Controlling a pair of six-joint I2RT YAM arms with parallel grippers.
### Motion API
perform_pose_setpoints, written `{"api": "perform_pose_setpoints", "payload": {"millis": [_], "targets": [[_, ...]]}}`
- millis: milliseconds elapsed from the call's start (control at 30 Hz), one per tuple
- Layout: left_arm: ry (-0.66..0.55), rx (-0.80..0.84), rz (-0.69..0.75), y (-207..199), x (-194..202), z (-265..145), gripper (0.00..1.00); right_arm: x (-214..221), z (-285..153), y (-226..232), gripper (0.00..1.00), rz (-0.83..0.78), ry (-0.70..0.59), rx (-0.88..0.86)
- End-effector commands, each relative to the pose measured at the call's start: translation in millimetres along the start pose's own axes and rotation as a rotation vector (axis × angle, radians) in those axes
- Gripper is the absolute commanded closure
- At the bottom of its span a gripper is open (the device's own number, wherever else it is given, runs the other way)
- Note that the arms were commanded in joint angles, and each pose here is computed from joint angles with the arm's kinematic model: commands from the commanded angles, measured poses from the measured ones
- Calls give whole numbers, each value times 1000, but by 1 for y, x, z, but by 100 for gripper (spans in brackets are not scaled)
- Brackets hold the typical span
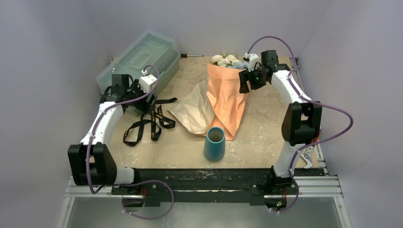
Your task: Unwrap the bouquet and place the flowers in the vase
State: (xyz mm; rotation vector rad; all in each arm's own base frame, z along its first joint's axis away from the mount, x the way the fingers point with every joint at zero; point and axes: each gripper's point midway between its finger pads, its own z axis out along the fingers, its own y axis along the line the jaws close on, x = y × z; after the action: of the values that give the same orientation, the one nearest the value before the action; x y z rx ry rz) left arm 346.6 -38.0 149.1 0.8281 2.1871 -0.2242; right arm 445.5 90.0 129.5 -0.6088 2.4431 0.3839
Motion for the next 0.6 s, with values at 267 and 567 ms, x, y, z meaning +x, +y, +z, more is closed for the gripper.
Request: {"api": "perform_pose_setpoints", "payload": {"millis": [267, 567], "targets": [[-302, 247, -156, -54, -132, 57, 14, -85, -29, 47, 14, -68, -197, -44], [-424, 427, -367, -113, -205, 132, 3, -101, -38, 44, 13, -59, -228, -8]]}}
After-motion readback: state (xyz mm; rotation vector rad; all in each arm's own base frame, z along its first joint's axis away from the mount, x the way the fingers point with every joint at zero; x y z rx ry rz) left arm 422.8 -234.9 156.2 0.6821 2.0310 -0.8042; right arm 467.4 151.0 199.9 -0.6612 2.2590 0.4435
